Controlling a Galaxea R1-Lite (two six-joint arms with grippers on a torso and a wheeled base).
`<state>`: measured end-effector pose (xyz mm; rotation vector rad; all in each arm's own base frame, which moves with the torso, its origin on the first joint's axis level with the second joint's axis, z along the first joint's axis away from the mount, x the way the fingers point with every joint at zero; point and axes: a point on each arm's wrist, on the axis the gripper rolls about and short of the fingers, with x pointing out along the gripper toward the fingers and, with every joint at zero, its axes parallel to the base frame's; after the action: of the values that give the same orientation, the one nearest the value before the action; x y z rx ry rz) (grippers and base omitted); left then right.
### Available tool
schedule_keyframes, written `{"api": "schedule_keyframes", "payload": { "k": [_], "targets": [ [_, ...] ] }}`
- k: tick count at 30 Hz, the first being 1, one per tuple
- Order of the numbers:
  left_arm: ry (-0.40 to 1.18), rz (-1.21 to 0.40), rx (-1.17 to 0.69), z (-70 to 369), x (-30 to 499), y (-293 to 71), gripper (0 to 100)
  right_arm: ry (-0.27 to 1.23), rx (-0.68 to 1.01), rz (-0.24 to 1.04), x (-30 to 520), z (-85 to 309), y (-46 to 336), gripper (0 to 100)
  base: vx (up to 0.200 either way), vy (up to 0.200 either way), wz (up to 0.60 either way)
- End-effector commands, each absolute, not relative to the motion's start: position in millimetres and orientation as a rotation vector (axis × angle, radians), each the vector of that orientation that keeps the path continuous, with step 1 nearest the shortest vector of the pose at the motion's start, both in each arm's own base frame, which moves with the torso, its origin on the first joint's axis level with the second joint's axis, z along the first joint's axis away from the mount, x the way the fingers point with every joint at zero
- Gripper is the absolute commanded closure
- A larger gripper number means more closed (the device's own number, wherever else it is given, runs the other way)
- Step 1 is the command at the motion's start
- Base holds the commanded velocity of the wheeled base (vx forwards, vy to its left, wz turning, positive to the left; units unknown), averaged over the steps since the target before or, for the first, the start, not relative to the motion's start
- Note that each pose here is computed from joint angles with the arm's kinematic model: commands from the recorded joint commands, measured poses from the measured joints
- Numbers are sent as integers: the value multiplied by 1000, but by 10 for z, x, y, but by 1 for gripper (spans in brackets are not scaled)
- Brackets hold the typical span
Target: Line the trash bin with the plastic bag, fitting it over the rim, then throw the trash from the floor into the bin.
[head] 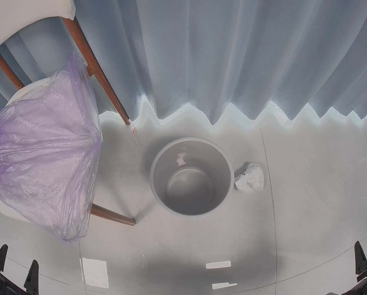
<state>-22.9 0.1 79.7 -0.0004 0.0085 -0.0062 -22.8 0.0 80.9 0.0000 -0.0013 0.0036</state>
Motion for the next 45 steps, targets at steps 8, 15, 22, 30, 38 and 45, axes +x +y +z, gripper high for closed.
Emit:
{"api": "schedule_keyframes", "payload": {
  "k": [8,15,22,30,38,45],
  "targets": [
    [9,-3,-2,749,-226,1,0,-2,0,5,-228,756,0,0,0,0,0],
    [-5,-8,5,761,-227,0,0,-2,0,3,-228,756,0,0,0,0,0],
    [-265,34,9,1026,-263,8,0,-2,0,5,-228,756,0,0,0,0,0],
    [-229,80,23,990,-254,18,0,-2,0,3,-228,756,0,0,0,0,0],
    [-311,81,85,1074,-278,16,0,-2,0,5,-228,756,0,0,0,0,0],
    [-449,-86,196,1259,-354,-27,0,-2,0,3,-228,756,0,0,0,0,0]
  ]
}}
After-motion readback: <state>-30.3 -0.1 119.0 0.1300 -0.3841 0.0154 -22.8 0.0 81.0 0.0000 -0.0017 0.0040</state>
